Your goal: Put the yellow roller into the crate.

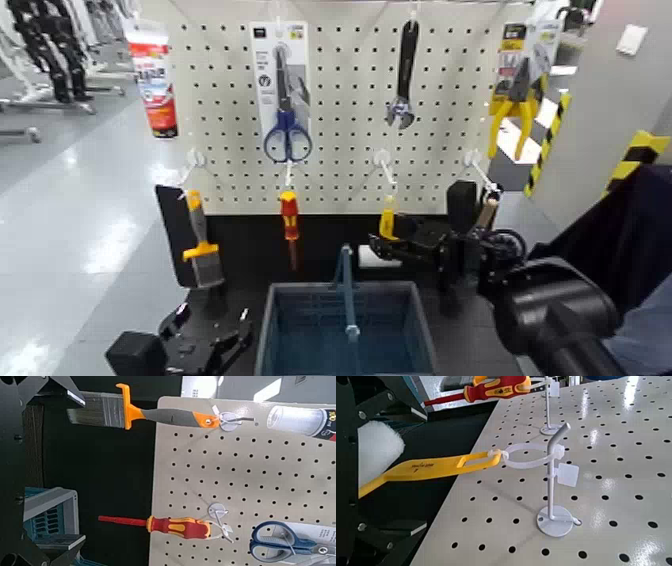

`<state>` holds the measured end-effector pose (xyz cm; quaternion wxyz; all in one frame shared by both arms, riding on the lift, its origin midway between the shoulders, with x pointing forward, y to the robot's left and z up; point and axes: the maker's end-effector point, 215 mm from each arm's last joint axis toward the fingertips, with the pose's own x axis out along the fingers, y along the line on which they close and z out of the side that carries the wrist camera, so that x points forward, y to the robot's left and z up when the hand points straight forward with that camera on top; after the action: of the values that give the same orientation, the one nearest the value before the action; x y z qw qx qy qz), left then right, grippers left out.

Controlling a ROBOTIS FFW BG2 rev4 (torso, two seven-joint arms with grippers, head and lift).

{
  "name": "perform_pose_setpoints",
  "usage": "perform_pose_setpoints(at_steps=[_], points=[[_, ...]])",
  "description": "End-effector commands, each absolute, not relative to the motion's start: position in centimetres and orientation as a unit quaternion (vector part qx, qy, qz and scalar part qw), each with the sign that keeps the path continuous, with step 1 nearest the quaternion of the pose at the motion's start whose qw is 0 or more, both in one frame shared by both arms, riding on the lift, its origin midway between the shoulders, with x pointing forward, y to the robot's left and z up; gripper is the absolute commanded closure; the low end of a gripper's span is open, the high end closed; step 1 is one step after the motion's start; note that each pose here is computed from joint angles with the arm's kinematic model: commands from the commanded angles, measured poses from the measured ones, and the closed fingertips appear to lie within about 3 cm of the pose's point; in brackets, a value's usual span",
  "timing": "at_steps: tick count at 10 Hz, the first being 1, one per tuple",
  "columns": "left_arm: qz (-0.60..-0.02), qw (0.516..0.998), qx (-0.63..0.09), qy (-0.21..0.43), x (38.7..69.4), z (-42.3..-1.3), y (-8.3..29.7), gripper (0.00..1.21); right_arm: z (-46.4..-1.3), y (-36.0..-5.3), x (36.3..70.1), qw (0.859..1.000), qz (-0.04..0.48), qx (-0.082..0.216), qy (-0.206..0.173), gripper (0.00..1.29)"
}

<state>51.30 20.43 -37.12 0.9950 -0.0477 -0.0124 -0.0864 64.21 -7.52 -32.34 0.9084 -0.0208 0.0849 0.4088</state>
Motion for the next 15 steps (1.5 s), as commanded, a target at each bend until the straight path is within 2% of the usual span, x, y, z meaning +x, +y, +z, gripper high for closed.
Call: perform_pose_setpoints(at_steps=[1,3,4,6,7,11,15], points=[[-0.086,0.995,-0.048,-0.014,51.3,-37.0,20.5,0.12,-32.4,-7.5,64.3,0.909,0.407,-0.024,0.085,0.96],[-0.086,0.995,-0.049,-0.013,51.3,-37.1,20.5,0.12,-32.2,-8.1,64.5,0.914,0.397,-0.027,0.082,1.18],[-0.086,0.995,-0.049,-0.013,51.3,-37.2,20.6,0.12,-32.2,-8.2,64.5,0.915,0.394,-0.028,0.082,1.22],[-0.086,0.995,-0.048,-0.012,51.3,-37.2,20.6,0.12,-32.1,-8.4,64.5,0.916,0.393,-0.031,0.080,1.22],[-0.087,0.995,-0.048,-0.012,51.3,-37.2,20.6,0.12,-32.0,-8.3,64.4,0.915,0.394,-0.031,0.079,1.28],[-0.085,0.995,-0.048,-0.014,51.3,-37.2,20.6,0.12,-30.7,-8.1,64.1,0.916,0.395,-0.027,0.064,1.28],[-0.085,0.995,-0.048,-0.014,51.3,-37.3,20.6,0.12,-29.8,-7.4,61.7,0.914,0.401,-0.006,0.057,1.28]])
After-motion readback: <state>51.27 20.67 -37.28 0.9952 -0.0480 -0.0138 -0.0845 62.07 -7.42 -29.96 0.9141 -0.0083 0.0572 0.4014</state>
